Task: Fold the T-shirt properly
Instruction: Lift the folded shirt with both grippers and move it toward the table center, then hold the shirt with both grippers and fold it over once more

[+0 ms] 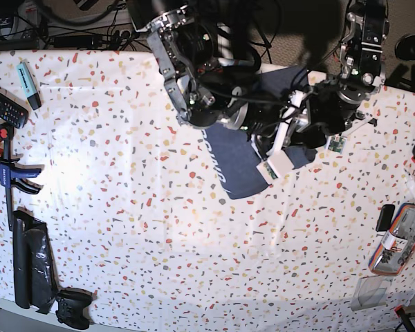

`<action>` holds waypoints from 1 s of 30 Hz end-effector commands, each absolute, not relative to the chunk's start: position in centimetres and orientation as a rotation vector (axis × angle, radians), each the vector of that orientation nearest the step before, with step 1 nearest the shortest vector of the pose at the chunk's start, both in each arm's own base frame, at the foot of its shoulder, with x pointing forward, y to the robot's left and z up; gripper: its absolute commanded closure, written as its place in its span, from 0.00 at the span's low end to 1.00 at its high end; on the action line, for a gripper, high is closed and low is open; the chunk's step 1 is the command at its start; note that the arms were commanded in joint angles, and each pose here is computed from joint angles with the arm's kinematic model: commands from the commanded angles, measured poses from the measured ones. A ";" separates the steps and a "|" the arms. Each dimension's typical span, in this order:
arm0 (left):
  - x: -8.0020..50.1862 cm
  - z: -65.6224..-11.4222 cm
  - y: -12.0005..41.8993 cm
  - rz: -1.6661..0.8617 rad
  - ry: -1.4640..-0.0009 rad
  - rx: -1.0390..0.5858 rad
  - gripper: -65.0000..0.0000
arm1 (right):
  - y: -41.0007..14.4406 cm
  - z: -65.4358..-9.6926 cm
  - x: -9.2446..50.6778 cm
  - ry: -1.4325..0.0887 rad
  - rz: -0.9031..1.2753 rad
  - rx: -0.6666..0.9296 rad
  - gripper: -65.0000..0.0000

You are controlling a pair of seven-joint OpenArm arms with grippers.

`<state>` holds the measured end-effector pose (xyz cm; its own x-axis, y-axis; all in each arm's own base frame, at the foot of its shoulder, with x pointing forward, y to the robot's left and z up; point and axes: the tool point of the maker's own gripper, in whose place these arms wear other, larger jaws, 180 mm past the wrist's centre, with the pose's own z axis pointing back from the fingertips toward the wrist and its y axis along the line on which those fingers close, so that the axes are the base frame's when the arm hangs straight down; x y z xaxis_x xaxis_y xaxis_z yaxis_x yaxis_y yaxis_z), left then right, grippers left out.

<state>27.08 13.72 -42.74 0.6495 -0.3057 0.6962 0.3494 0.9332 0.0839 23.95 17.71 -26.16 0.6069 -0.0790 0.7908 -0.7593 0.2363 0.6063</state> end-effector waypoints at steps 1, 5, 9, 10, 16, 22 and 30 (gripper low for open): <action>27.4 -42.3 13.8 -0.384 -0.794 -0.056 0.92 | 18.2 -23.1 24.6 -0.900 0.558 1.341 0.49; 27.5 -42.1 15.1 -0.405 -0.789 -0.025 0.92 | 18.1 -21.7 25.0 -0.926 0.605 1.340 0.49; 28.6 -40.7 18.8 -0.340 -0.832 0.099 0.92 | 17.2 -19.3 25.5 -1.010 0.684 1.286 0.49; 29.0 -40.0 19.9 -0.316 -0.849 0.138 0.92 | 16.8 -18.8 25.9 -1.042 0.705 1.249 0.49; 30.8 -34.4 20.4 -0.246 -0.993 0.098 0.98 | 12.4 -19.3 29.9 -1.172 0.693 0.944 0.50; 31.2 -28.2 15.7 -0.240 -1.143 -0.061 1.00 | 6.3 -21.7 33.5 -1.173 0.559 0.741 0.75; 28.4 -24.9 7.3 -0.243 -1.196 -0.453 1.00 | 0.0 -26.1 35.3 -1.091 0.510 0.554 1.00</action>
